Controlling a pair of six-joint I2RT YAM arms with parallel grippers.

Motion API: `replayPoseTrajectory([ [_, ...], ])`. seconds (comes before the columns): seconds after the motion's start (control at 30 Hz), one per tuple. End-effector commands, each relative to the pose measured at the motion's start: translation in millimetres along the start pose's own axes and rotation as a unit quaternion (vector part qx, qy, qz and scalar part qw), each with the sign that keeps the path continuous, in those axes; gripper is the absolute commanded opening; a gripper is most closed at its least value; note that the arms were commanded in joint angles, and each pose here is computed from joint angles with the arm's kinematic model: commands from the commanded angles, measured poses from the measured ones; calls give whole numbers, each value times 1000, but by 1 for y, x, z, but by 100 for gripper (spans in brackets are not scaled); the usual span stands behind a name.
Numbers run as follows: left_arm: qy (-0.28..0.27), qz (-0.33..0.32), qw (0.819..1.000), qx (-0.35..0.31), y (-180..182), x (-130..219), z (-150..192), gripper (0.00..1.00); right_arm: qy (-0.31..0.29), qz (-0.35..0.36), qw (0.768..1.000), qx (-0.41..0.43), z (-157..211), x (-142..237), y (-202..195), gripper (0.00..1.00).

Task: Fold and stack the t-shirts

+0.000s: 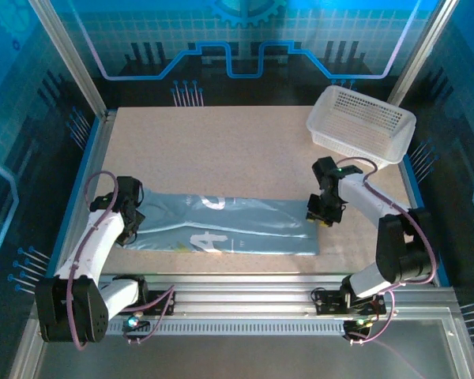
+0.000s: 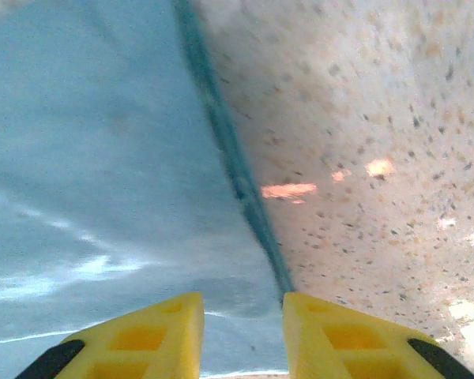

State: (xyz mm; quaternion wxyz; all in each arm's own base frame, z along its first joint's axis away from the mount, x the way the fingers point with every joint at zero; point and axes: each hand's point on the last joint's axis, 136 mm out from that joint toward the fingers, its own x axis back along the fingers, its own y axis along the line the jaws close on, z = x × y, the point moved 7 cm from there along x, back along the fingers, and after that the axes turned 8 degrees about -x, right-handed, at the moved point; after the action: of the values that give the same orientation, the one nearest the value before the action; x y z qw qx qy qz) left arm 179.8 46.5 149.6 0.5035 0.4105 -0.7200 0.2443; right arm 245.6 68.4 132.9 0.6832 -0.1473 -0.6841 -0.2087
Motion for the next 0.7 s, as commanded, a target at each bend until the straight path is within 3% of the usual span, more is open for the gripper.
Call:
replayPoseTrajectory([
  [0.0, 6, -16, 1000, 25, 14, 7, 7, 0, -19, 1, 999, 32, 0, 10, 17, 33],
  [0.17, -3, 14, 998, 55, 16, 25, 8, 0, -16, -5, 998, 66, -3, 2, 45, 31],
  [0.43, -8, 25, 999, 48, 17, 56, 7, 0, -17, -9, 996, 91, -13, -1, 59, 30],
  [0.67, 12, 9, 997, 72, 29, 57, 29, 0, -11, -13, 995, 98, -17, -4, 65, 30],
])
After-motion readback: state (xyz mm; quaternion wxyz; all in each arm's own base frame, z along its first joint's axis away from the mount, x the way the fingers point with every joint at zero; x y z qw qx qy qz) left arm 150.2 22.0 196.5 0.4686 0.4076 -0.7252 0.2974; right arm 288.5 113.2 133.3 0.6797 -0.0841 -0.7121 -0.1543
